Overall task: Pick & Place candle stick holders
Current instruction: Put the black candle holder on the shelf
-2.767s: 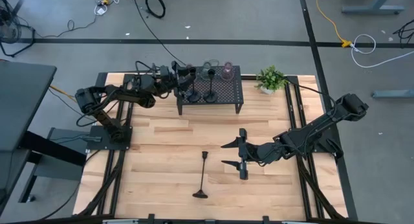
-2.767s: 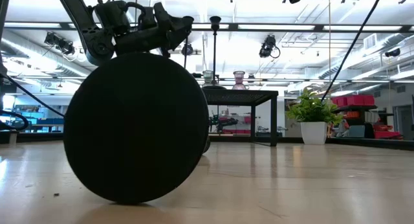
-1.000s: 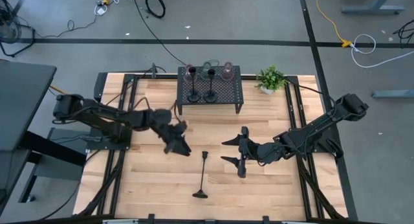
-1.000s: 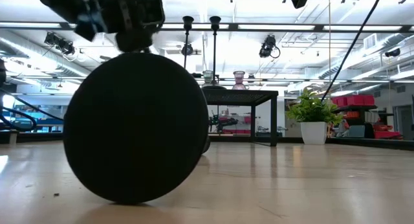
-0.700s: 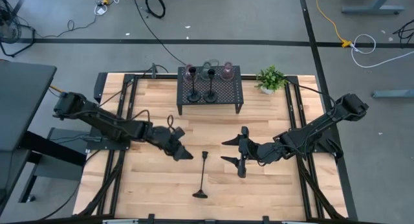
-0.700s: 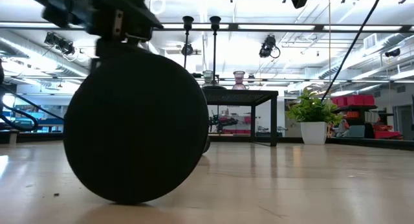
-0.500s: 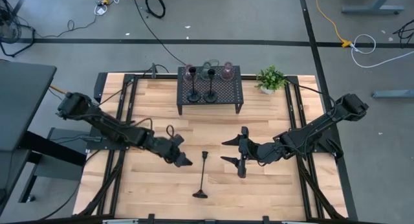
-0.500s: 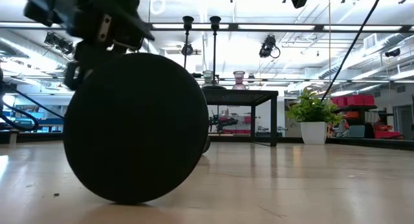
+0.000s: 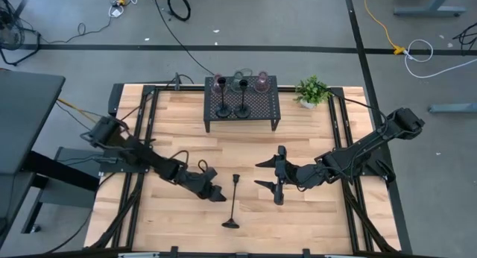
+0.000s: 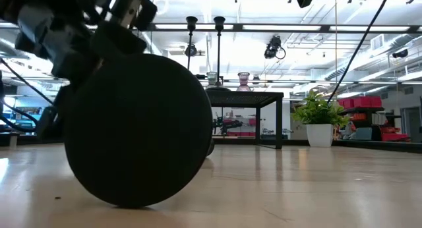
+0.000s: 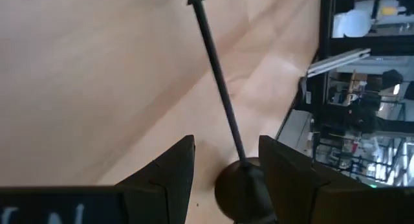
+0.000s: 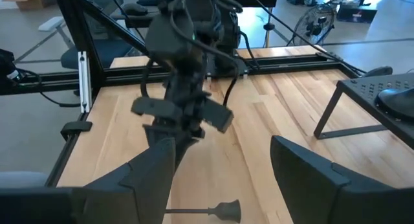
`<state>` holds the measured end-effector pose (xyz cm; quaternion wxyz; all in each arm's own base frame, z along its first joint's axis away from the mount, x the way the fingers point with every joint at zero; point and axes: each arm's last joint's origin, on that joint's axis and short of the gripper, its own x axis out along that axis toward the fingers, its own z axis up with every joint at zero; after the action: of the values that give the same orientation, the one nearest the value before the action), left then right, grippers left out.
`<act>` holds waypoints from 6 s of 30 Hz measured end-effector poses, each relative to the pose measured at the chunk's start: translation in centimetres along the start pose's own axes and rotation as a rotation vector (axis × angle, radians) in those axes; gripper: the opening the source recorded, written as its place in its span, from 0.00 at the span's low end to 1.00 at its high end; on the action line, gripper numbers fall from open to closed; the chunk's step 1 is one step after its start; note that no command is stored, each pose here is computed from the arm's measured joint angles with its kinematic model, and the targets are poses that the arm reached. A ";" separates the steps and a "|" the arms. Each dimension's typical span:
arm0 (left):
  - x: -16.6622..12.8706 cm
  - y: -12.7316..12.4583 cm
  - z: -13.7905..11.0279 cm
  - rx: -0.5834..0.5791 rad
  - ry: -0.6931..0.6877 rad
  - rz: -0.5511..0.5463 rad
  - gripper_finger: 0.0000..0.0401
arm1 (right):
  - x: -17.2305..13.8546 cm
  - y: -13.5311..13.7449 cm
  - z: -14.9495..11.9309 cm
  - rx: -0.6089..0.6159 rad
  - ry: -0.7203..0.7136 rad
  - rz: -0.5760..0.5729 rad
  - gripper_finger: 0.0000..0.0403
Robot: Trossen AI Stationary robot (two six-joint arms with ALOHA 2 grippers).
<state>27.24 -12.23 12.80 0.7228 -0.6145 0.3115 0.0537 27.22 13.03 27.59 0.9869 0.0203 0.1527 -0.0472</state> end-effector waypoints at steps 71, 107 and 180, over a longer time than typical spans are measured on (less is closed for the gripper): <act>7.3 -1.5 3.9 0.058 0.159 0.125 0.33 | 0.0 0.1 0.0 -0.008 0.006 0.027 0.62; 7.4 -1.7 4.1 0.026 0.199 0.081 0.38 | 0.0 0.2 0.0 0.000 0.012 0.053 0.62; -4.3 -15.2 5.9 1.284 -0.402 -0.171 0.01 | 2.7 0.7 1.5 -0.014 -0.297 -0.023 0.60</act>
<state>33.01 -9.15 28.33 0.9900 -0.0639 0.0911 -0.0861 30.28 13.38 28.24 0.9982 0.0046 0.0054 -0.0601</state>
